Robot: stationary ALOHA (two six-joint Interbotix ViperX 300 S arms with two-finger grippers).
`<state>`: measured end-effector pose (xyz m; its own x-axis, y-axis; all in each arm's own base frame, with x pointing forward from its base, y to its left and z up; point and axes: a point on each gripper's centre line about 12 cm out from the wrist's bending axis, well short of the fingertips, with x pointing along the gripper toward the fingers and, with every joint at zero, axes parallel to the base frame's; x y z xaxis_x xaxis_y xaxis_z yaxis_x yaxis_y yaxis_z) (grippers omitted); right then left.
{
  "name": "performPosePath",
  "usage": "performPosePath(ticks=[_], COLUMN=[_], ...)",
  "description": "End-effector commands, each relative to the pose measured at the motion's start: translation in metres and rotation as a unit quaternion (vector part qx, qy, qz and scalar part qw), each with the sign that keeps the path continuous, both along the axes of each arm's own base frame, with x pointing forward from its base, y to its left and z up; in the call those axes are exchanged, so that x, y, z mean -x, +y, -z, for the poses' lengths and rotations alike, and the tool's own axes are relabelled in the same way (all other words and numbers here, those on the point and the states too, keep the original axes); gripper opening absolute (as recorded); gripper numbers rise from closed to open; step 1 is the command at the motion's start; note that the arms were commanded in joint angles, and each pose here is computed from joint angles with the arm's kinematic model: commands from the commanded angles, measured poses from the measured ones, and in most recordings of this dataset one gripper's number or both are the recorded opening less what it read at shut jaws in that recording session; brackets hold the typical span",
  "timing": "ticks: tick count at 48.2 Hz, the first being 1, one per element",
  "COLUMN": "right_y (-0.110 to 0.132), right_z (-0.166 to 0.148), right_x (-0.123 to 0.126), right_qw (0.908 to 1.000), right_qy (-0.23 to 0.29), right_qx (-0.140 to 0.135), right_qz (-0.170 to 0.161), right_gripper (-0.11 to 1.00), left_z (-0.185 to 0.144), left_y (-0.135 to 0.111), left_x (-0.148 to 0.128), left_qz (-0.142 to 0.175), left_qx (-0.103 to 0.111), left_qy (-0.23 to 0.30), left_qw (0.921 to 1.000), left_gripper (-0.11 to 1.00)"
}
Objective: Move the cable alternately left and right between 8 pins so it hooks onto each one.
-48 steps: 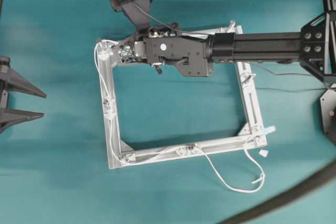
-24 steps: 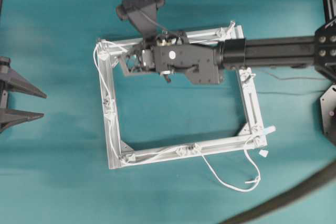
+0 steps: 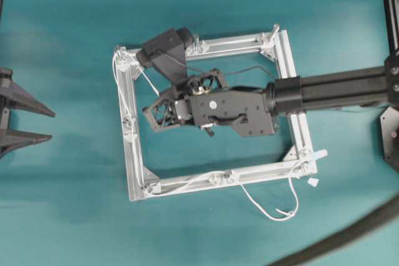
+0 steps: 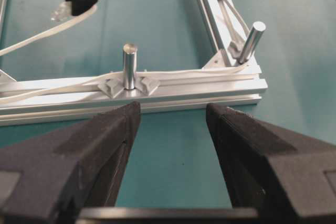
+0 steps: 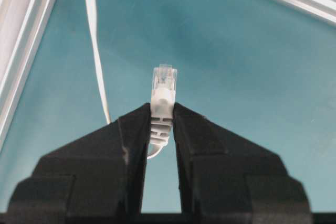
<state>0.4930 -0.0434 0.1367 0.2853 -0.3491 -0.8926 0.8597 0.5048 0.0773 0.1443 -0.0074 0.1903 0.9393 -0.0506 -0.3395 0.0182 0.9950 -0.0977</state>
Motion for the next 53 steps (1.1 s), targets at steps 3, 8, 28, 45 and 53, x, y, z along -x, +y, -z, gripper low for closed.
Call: performPosePath(ticks=[3, 8, 28, 45, 53], right_y=[0.010, 0.012, 0.015, 0.019, 0.021], right_z=[-0.028, -0.030, -0.034, -0.040, -0.043], right_x=[-0.005, -0.009, -0.016, -0.026, -0.021], right_qw=[0.9985, 0.9970, 0.9913, 0.9763, 0.9764], right_qy=[-0.051, -0.070, -0.085, -0.106, -0.100], right_qx=[-0.006, -0.010, 0.010, 0.040, 0.042], right_qz=[-0.021, -0.030, -0.100, -0.185, -0.187], right_gripper=[0.15, 0.15, 0.15, 0.15, 0.15], left_z=[-0.007, -0.012, -0.019, -0.019, -0.019], left_y=[0.000, 0.000, 0.000, 0.000, 0.000], left_x=[0.002, 0.007, 0.015, 0.015, 0.015], left_qz=[0.001, 0.002, 0.002, 0.002, 0.002], left_qx=[0.004, 0.002, 0.003, 0.003, 0.003], left_qy=[-0.017, -0.038, -0.059, -0.059, -0.059], left_qw=[0.9999, 0.9993, 0.9983, 0.9983, 0.9983], left_gripper=[0.65, 0.65, 0.65, 0.65, 0.65])
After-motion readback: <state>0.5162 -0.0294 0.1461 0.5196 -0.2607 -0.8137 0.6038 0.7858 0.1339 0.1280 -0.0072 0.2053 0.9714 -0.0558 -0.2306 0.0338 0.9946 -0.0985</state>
